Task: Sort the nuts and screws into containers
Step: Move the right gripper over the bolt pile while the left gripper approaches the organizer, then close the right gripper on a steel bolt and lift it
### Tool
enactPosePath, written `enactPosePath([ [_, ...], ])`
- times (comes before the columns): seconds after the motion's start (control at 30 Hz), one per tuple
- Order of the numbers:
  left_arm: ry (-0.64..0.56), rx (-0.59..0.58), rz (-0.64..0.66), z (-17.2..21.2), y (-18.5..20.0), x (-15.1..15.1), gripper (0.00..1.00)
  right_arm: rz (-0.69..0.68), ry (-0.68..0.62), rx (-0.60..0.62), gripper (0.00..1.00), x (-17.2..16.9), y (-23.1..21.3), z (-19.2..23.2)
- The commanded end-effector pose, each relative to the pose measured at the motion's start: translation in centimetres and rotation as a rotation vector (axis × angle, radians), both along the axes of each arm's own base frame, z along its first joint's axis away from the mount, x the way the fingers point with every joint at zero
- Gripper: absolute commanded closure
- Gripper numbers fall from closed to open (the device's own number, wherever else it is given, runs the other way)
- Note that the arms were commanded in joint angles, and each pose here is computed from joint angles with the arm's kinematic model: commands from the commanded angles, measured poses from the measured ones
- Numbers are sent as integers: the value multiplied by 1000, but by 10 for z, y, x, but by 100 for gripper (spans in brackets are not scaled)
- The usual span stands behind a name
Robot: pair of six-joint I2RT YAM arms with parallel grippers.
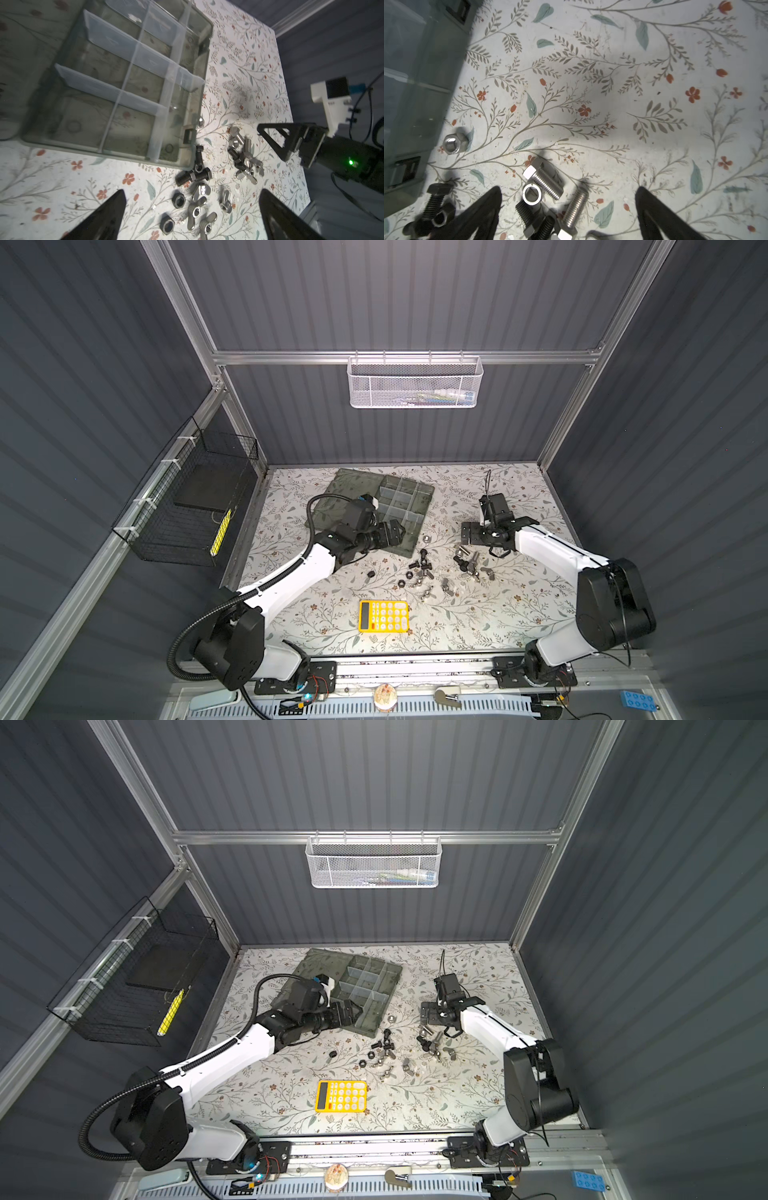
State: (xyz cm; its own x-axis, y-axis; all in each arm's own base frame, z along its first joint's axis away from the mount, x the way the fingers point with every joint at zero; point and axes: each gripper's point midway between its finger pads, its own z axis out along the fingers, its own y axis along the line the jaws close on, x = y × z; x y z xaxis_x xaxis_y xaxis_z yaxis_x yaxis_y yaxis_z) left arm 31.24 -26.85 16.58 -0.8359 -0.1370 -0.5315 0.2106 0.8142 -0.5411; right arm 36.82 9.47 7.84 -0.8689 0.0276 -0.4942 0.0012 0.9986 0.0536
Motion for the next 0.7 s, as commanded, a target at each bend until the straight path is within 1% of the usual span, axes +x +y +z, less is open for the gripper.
enactPosePath([
  [0.0,-29,11,23,9,-14,2,0,43,67,-52,5,-7,-1,-9],
  [0.03,-30,19,20,8,-17,1,0,53,77,-44,8,-6,2,-11],
  [0.13,-17,43,2,4,-26,-2,0,87,118,-35,22,-5,12,-17],
  [0.17,-13,50,-4,2,-29,-3,0,97,125,-21,25,-3,16,-18],
  [0.27,-2,57,-18,-5,-35,-7,0,130,143,18,29,-1,29,-23],
  [0.37,10,57,-29,-10,-38,-8,0,140,175,1,33,-1,33,-30],
  [0.47,9,59,-53,-9,-40,-11,0,145,199,36,38,-3,40,-39],
  [0.67,1,80,-71,-5,-35,-17,0,129,241,9,43,-11,43,-59],
])
